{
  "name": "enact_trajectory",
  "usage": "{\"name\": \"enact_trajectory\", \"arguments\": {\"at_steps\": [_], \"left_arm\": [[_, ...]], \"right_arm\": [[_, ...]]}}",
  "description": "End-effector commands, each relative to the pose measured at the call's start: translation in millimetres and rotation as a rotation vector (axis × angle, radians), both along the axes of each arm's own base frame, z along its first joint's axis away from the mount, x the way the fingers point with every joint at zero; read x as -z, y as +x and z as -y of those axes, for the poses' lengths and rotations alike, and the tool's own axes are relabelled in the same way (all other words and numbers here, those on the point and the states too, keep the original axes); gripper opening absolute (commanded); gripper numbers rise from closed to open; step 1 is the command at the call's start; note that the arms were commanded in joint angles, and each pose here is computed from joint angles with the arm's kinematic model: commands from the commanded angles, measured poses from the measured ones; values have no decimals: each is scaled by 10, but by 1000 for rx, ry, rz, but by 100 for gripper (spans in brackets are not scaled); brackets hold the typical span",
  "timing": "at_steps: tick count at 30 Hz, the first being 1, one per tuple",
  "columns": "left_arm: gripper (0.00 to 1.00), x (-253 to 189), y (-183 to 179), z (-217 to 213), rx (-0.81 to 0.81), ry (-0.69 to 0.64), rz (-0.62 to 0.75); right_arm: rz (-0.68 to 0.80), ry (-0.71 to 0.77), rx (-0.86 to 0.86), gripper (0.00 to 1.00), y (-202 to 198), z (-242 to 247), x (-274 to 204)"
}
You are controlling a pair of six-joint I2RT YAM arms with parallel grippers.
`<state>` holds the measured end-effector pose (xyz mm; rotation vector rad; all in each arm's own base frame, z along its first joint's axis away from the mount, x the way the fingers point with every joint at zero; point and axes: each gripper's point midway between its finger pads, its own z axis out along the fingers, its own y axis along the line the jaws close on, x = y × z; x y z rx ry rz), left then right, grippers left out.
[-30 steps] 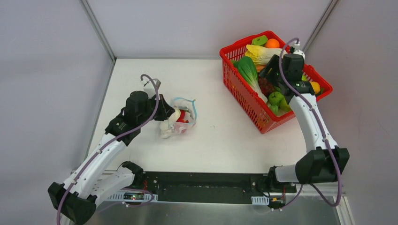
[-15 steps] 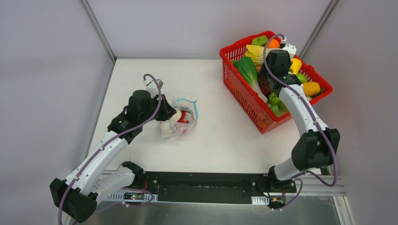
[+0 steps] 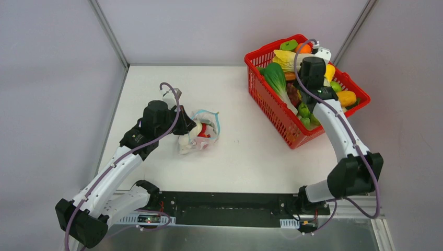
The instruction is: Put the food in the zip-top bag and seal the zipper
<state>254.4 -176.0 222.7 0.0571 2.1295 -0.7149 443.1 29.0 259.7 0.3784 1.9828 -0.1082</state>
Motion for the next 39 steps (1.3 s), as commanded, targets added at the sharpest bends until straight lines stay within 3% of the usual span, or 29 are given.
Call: {"name": "enact_trajectory", "arguments": {"at_steps": [1, 8, 13, 16, 19, 23, 26, 32, 39], "left_arm": [[0, -175, 28, 23, 3, -27, 38], [0, -175, 12, 52, 16, -40, 30], [0, -192, -10, 37, 12, -44, 36], [0, -190, -15, 36, 11, -47, 35], [0, -186, -19, 46, 16, -47, 28], [0, -185, -12, 48, 15, -46, 27], [0, -189, -6, 52, 17, -45, 27], [0, -168, 7, 56, 15, -42, 24], [0, -179, 19, 107, 36, -53, 21]], "right_arm": [[213, 129, -101, 6, -319, -229, -732], [260, 207, -131, 6, -603, -250, -795], [244, 212, -137, 9, -588, -253, -663], [162, 158, -57, 21, -467, -90, -417], [72, 164, -71, 47, -382, -90, -260], [79, 208, -164, 61, -347, -261, -432], [113, 247, -206, 69, -430, -344, -651], [230, 249, -165, 72, -764, -203, -1004], [208, 88, 168, 87, -893, 618, -881]]}}
